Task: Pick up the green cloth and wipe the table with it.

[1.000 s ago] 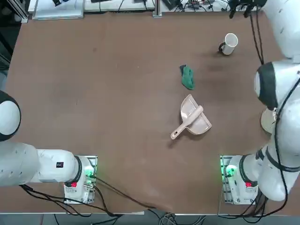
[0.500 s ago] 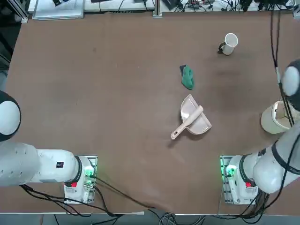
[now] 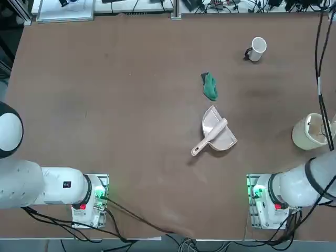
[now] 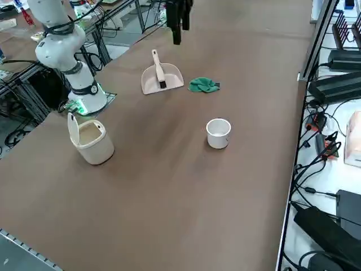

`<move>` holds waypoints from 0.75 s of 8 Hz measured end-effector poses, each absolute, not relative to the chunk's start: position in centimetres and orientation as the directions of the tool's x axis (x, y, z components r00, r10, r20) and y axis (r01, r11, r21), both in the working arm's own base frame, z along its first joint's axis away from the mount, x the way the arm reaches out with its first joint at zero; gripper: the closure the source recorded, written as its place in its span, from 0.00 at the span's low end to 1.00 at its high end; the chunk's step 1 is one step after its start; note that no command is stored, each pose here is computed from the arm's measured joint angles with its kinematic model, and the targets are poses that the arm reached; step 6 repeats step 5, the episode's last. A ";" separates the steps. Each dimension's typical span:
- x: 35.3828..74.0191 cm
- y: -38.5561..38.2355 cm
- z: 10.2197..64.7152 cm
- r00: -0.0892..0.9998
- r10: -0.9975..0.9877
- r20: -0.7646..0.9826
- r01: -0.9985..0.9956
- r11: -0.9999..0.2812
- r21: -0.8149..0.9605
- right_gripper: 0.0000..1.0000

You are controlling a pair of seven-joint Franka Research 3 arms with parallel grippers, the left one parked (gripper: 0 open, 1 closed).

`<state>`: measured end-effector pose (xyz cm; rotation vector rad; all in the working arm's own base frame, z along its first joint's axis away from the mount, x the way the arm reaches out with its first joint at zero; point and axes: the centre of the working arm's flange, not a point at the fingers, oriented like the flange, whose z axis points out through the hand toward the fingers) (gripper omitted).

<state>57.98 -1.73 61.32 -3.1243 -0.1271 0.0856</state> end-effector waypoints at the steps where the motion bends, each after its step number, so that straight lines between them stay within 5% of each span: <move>1: 57.1 -1.7 61.7 0.995 0.082 -0.052 0.081 -0.996 -0.022 0.00; 6: 56.0 -1.3 62.4 0.997 0.058 -0.046 0.057 -0.998 -0.023 0.00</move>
